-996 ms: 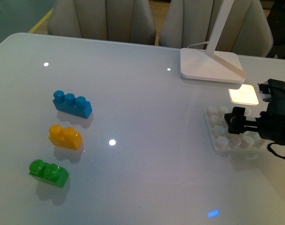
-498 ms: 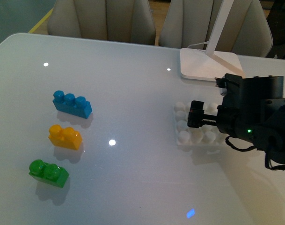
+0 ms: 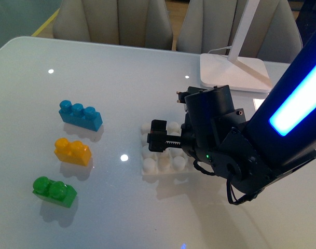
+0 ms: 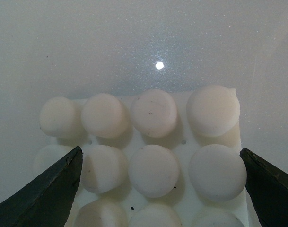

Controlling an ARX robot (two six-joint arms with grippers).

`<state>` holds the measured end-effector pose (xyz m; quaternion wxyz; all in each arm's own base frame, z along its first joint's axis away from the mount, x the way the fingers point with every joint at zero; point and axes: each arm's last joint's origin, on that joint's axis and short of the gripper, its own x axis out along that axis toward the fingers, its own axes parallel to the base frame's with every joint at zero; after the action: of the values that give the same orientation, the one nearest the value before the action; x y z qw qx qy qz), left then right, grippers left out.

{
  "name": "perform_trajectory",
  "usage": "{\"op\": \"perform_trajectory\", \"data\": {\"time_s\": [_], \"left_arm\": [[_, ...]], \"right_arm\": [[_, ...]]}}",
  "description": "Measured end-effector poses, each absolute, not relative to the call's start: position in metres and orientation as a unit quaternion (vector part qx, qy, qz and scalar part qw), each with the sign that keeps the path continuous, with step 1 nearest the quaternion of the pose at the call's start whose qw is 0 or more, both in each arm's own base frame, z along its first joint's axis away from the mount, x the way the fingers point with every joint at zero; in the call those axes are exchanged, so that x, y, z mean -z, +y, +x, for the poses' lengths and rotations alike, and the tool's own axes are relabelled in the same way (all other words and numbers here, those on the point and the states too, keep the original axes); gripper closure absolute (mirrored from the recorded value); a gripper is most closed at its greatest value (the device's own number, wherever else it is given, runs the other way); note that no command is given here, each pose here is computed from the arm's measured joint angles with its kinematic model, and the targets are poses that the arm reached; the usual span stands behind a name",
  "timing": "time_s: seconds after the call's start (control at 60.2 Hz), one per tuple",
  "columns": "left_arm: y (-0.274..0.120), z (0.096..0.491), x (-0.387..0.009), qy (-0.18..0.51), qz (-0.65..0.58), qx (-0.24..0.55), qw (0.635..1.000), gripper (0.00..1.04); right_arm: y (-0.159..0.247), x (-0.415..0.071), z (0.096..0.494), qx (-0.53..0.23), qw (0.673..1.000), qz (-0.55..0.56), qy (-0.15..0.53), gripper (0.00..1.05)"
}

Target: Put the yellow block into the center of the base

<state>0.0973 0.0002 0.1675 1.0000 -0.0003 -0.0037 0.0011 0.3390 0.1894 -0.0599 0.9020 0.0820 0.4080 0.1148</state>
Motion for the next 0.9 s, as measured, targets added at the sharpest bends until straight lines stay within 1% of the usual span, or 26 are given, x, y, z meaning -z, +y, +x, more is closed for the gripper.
{"op": "perform_trajectory", "data": {"time_s": [0.398,0.614,0.897], "left_arm": [[0.000,0.097,-0.167,-0.004,0.000,-0.001,1.000,0.07],[0.000,0.097,-0.167,-0.004,0.000,-0.001,1.000,0.07],[0.000,0.097,-0.167,-0.004,0.000,-0.001,1.000,0.07]], "right_arm": [[0.214,0.058,0.333,-0.077,0.896,0.133,0.416,0.09],[0.217,0.058,0.331,-0.062,0.890,0.167,0.420,0.09],[0.220,0.060,0.323,-0.059,0.884,0.171,0.430,0.09]]}}
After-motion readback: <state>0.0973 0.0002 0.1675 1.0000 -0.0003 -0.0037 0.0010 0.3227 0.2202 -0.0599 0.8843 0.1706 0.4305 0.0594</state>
